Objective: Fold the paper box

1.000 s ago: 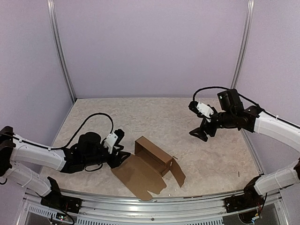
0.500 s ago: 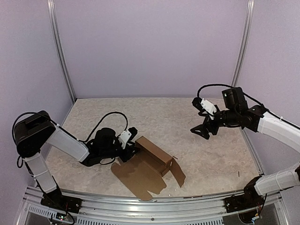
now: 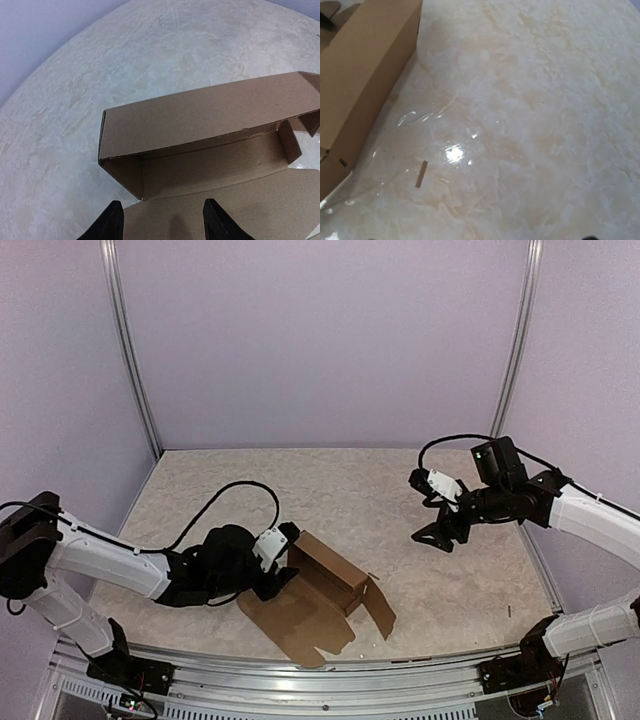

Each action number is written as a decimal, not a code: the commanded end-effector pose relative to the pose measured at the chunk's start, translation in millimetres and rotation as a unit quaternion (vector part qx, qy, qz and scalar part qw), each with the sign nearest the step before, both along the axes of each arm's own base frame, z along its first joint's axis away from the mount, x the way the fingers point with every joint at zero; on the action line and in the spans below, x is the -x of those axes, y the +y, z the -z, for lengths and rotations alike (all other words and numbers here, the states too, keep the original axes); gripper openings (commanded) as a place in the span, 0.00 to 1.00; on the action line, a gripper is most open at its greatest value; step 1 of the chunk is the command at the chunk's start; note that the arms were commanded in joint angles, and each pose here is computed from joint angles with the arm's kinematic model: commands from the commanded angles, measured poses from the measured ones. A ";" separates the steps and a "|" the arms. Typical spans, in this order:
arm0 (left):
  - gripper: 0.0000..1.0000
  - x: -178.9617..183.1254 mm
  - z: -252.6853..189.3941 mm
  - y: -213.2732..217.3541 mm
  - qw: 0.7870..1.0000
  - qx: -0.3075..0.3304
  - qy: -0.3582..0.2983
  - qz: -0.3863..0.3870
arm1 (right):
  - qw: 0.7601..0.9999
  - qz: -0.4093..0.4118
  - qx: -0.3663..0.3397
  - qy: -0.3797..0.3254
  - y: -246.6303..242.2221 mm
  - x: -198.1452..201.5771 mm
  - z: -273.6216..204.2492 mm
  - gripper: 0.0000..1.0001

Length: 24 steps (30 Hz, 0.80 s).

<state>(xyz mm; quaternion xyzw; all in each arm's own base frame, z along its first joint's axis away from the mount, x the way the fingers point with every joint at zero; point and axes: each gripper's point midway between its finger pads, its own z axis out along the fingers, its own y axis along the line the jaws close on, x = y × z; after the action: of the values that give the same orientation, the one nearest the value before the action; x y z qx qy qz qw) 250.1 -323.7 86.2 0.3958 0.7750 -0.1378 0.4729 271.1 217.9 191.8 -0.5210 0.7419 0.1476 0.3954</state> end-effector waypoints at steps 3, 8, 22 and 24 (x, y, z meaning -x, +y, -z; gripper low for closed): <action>0.50 20.6 -46.9 8.1 0.990 -0.098 -0.098 0.015 | 1.000 0.008 -0.003 0.010 -1.7 1.1 3.4 0.87; 0.48 1.9 -74.3 -8.4 0.997 -0.055 -0.055 -0.021 | 1.000 0.021 -0.006 0.020 -2.3 -1.0 4.2 0.86; 0.46 40.9 -23.5 -59.1 0.952 -0.257 -0.127 0.111 | 0.999 0.031 -0.007 0.004 -5.5 -3.8 -3.7 0.86; 0.45 39.4 -18.7 -55.9 0.937 -0.284 -0.156 0.130 | 0.999 0.030 -0.008 0.007 -4.5 -3.4 -3.4 0.86</action>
<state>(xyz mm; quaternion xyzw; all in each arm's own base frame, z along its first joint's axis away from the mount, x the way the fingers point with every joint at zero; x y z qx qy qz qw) 202.5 -404.8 134.0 0.5235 0.7133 -0.0374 0.4646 273.6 214.6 190.5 -0.5014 0.7571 0.1448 0.3930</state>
